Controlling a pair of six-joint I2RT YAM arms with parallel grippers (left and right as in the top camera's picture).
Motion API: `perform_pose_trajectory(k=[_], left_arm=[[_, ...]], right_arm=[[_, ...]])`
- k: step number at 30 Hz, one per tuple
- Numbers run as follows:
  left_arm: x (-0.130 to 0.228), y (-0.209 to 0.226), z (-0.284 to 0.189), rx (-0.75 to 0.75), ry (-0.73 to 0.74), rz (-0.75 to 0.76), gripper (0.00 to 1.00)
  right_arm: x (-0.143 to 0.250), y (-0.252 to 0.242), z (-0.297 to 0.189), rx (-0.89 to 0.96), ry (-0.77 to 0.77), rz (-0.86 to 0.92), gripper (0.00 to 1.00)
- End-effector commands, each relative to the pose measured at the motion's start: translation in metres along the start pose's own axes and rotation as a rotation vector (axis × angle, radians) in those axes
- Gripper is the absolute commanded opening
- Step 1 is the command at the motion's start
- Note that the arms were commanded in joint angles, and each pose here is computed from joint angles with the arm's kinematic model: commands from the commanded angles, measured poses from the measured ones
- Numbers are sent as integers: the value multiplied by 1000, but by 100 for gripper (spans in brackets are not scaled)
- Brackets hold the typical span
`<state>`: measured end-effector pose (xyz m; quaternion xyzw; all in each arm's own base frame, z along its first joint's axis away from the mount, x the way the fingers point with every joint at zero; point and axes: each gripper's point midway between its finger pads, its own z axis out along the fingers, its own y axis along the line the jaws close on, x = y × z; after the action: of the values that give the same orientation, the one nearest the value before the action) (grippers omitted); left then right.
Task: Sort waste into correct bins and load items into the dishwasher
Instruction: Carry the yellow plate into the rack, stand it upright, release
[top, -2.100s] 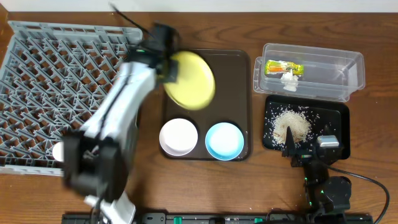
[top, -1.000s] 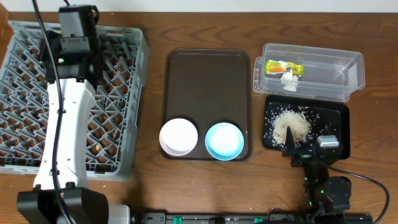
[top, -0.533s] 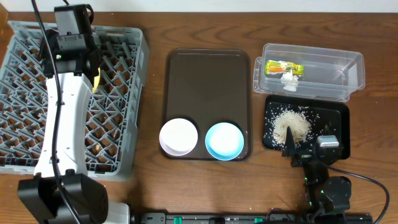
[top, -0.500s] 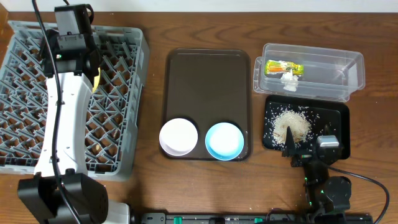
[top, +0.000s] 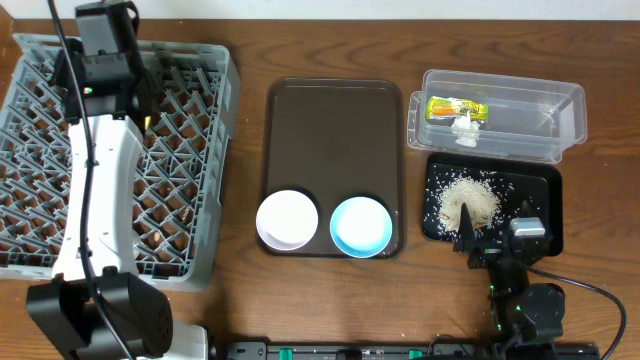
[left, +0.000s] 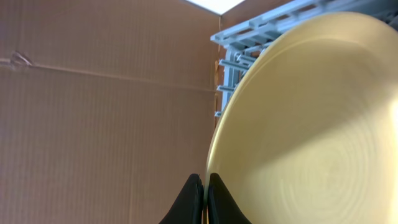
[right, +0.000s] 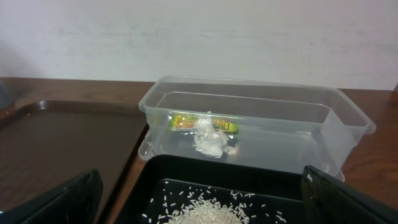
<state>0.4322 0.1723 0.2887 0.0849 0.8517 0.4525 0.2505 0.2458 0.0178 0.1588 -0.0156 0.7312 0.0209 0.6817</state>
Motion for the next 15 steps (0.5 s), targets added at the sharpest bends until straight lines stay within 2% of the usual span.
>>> perform_pose_trajectory(k=[1,12,15], left_arm=[[7,-6,19,1,38,57,6],[12,-13,46,-6,73,123,6],[8,2,46,-75,75,108,6]], right_arm=[[1,-1,0,5,-1,-7,99],[1,-1,0,5,-1,-7,99],[1,-1,0,5,-1,-7,99]])
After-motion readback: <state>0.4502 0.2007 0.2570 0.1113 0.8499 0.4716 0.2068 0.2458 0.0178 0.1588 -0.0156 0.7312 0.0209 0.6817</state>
